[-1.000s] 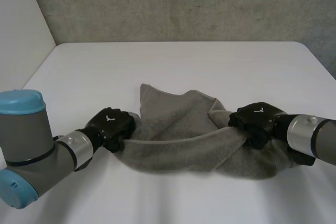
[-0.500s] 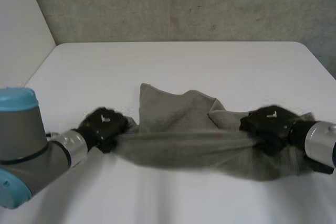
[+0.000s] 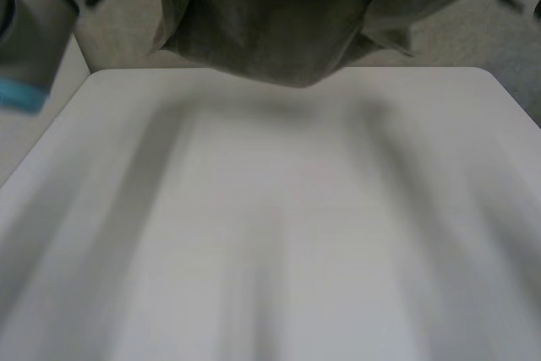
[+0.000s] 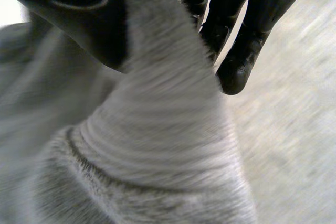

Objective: Fold the towel.

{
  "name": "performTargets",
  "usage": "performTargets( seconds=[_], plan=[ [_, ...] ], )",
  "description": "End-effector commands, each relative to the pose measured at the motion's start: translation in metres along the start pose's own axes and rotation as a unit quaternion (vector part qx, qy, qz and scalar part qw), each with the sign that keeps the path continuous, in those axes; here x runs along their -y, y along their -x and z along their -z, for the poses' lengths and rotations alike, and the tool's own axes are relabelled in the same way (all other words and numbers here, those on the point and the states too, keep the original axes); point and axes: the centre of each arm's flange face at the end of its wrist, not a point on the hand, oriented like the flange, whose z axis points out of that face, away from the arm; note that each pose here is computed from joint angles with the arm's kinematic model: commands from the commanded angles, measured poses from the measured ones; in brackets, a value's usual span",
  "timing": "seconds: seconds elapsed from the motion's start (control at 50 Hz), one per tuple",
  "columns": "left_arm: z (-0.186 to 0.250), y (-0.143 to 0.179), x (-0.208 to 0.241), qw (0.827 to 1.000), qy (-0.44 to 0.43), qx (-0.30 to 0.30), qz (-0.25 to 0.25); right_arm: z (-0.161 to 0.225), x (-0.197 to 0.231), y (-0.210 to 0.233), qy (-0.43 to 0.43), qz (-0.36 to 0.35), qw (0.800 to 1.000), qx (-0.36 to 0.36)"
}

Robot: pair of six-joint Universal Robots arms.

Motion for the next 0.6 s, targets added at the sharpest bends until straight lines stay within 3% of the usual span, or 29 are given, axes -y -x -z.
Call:
performTargets(
  seconds=[0.02, 0.12, 0.22, 0.32, 0.5, 0.6],
  plan=[
    [0.073, -0.008, -0.099, 0.982, 0.179, -0.065, 0.012, 0.053, -0.070, 0.051, 0.145, 0.023, 0.986, 0.083],
    [0.130, -0.015, -0.148, 0.956, 0.278, -0.094, -0.009, 0.092, -0.104, 0.085, 0.215, 0.037, 0.966, 0.137],
    [0.181, -0.029, -0.187, 0.930, 0.334, -0.132, -0.072, 0.138, -0.153, 0.114, 0.293, 0.041, 0.937, 0.187],
    [0.195, -0.029, -0.206, 0.920, 0.355, -0.139, -0.089, 0.147, -0.180, 0.127, 0.307, 0.030, 0.933, 0.183],
    [0.200, -0.031, -0.213, 0.918, 0.361, -0.141, -0.087, 0.147, -0.191, 0.122, 0.324, 0.001, 0.934, 0.150],
    [0.204, -0.029, -0.217, 0.915, 0.368, -0.140, -0.087, 0.148, -0.198, 0.099, 0.347, -0.007, 0.931, 0.110]
  ],
)
